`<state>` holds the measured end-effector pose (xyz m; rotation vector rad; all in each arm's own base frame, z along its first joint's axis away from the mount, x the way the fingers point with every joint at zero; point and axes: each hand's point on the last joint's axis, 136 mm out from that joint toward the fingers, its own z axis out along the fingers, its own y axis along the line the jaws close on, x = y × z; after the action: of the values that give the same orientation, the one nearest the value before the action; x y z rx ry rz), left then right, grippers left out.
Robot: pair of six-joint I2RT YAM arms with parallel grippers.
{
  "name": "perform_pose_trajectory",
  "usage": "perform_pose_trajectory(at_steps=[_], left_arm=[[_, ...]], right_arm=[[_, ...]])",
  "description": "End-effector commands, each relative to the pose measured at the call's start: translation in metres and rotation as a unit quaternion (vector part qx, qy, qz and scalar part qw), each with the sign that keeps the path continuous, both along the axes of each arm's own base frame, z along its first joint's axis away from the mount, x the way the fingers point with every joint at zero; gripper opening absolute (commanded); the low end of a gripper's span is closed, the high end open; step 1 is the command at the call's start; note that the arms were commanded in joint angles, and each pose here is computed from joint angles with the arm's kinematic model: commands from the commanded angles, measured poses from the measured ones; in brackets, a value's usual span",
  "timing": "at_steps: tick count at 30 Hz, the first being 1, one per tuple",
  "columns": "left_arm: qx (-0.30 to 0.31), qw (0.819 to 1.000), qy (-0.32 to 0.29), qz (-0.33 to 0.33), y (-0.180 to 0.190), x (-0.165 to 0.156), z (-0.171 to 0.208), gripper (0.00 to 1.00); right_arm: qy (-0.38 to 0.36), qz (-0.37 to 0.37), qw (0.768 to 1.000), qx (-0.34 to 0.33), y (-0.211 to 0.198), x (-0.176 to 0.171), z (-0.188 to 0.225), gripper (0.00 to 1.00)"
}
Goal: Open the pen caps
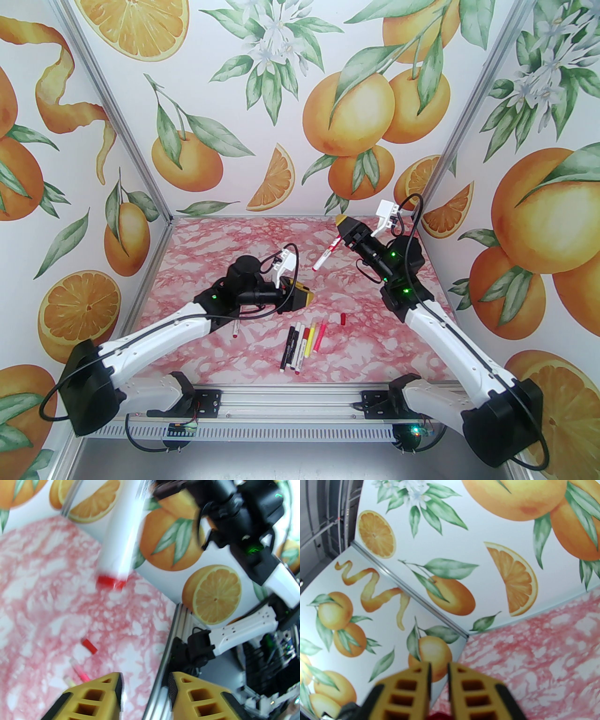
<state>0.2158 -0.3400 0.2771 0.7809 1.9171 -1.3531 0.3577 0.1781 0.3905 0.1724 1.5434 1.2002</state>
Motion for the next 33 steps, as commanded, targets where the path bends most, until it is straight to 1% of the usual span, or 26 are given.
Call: perform_pose_trajectory(at_steps=[1,4,7,12,15,18,21,28,33], left_arm=[[0.001,1.000,0.006,-0.014,0.015,-0.008,0.002,0.53],[-0.018,0.999,0.013,-0.036,0.020,-0.013,0.012,0.62],[-0.020,0.997,0.022,-0.067,0.015,-0.017,0.016,0.63],[-0.011,0.996,0.020,-0.084,0.009,-0.013,0.015,0.63],[-0.006,0.996,0.016,-0.086,0.006,-0.008,0.013,0.63],[0.006,0.997,0.015,-0.080,0.005,-0.002,0.006,0.63],[0.000,0.996,0.016,-0.084,0.001,0.000,0.006,0.63],[-0.021,0.995,0.021,-0.090,-0.005,0.000,0.010,0.54],[-0.043,0.995,0.028,-0.086,-0.007,0.001,0.016,0.43]], right_arm=[[0.001,-0.005,1.000,-0.024,-0.002,-0.008,-0.008,0.00],[0.008,0.016,0.999,-0.031,0.006,-0.012,-0.013,0.00],[0.013,0.052,0.998,-0.036,0.025,-0.020,-0.016,0.00],[0.019,0.108,0.993,-0.041,0.055,-0.033,-0.021,0.00],[0.023,0.139,0.989,-0.037,0.068,-0.040,-0.023,0.00],[0.030,0.154,0.987,-0.044,0.074,-0.045,-0.025,0.00],[0.035,0.166,0.984,-0.046,0.079,-0.048,-0.029,0.00],[0.044,0.188,0.981,-0.025,0.100,-0.048,-0.043,0.00],[0.050,0.185,0.981,-0.021,0.109,-0.047,-0.055,0.00]])
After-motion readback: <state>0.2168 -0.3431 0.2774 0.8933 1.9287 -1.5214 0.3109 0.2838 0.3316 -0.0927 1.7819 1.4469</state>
